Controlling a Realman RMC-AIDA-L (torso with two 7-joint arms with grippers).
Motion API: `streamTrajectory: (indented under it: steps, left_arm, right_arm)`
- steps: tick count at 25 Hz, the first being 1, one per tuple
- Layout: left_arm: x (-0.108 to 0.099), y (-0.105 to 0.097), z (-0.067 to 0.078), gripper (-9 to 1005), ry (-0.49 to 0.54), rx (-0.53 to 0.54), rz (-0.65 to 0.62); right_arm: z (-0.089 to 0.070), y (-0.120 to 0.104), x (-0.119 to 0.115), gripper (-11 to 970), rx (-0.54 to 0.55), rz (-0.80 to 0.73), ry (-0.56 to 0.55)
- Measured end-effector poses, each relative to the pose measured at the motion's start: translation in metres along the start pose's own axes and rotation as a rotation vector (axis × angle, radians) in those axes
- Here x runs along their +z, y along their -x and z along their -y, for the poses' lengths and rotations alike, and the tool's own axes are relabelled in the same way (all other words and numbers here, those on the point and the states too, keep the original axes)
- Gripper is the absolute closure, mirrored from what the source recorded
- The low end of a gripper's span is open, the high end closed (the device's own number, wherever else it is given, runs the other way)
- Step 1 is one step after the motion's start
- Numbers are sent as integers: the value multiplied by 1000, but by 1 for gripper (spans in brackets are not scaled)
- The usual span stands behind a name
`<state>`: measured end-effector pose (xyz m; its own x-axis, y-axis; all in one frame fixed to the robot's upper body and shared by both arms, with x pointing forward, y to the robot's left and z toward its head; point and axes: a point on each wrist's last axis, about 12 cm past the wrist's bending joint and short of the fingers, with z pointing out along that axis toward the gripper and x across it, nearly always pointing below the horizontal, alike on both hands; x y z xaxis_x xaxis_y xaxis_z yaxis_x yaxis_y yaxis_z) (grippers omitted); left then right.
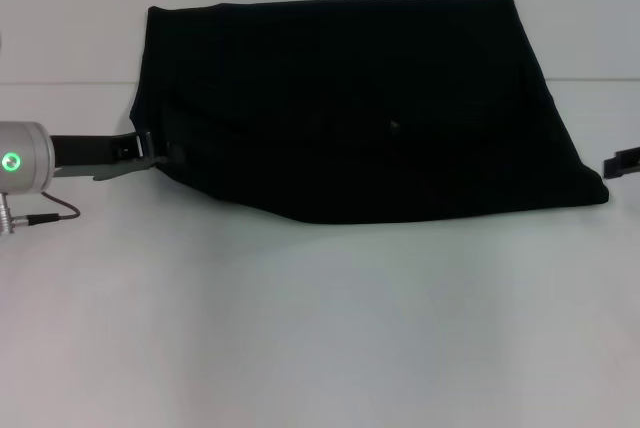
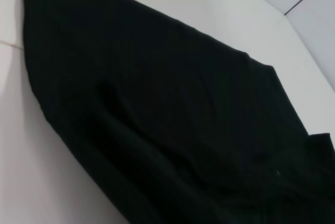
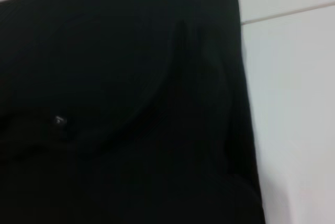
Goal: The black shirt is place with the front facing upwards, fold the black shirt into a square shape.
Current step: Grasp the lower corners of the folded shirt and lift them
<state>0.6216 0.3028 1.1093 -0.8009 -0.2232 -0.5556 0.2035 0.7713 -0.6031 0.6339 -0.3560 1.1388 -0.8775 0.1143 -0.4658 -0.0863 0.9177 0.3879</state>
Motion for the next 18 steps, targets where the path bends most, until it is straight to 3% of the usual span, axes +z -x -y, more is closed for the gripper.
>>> streamTrajectory:
  steps: [6, 18]
  left_arm:
    - [0, 2, 2, 975, 0, 4, 8]
    - [2, 2, 3, 975, -3, 4, 13]
  right_arm:
    - [-14, -3, 29, 251, -55, 47, -76]
    - [-26, -8, 58, 284, -78, 67, -112]
